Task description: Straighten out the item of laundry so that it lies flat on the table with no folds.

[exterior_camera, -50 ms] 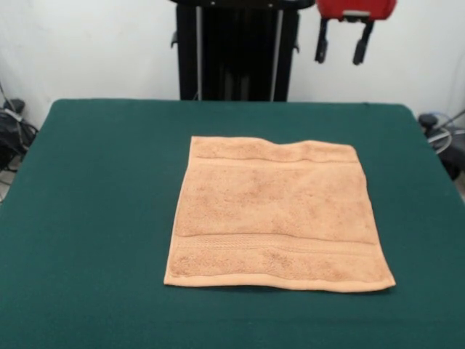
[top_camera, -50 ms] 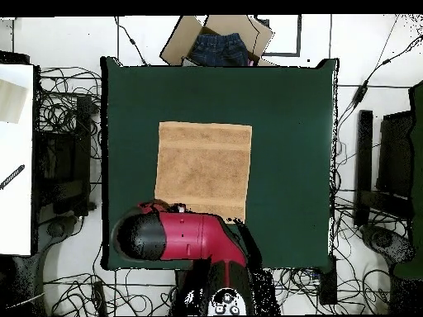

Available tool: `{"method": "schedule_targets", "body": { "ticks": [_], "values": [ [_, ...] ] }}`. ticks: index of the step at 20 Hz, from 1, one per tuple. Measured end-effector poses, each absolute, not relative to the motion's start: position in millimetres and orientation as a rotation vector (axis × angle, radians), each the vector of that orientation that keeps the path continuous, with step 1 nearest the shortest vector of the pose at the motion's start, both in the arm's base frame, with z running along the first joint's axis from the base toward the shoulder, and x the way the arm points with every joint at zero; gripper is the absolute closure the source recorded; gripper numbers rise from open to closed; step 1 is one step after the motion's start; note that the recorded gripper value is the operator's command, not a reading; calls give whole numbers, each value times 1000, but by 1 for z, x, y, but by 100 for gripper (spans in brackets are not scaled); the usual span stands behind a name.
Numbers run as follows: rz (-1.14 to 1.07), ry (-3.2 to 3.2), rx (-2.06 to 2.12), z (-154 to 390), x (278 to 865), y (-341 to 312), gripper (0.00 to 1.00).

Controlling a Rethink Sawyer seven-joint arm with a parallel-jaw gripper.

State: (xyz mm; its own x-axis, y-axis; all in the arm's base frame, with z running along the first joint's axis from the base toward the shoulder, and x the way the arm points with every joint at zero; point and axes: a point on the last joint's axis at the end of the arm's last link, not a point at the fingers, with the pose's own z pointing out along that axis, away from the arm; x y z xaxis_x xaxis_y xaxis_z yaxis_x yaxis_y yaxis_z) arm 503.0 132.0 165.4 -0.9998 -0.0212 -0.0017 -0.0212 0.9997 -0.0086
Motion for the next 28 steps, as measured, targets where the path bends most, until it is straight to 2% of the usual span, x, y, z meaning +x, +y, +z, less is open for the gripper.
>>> {"method": "schedule_targets", "body": {
  "ticks": [15,28],
  "values": [
    [-17,3121,88,170,505,93,0],
    [-18,3129,162,158,481,72,0]
  ]
}}
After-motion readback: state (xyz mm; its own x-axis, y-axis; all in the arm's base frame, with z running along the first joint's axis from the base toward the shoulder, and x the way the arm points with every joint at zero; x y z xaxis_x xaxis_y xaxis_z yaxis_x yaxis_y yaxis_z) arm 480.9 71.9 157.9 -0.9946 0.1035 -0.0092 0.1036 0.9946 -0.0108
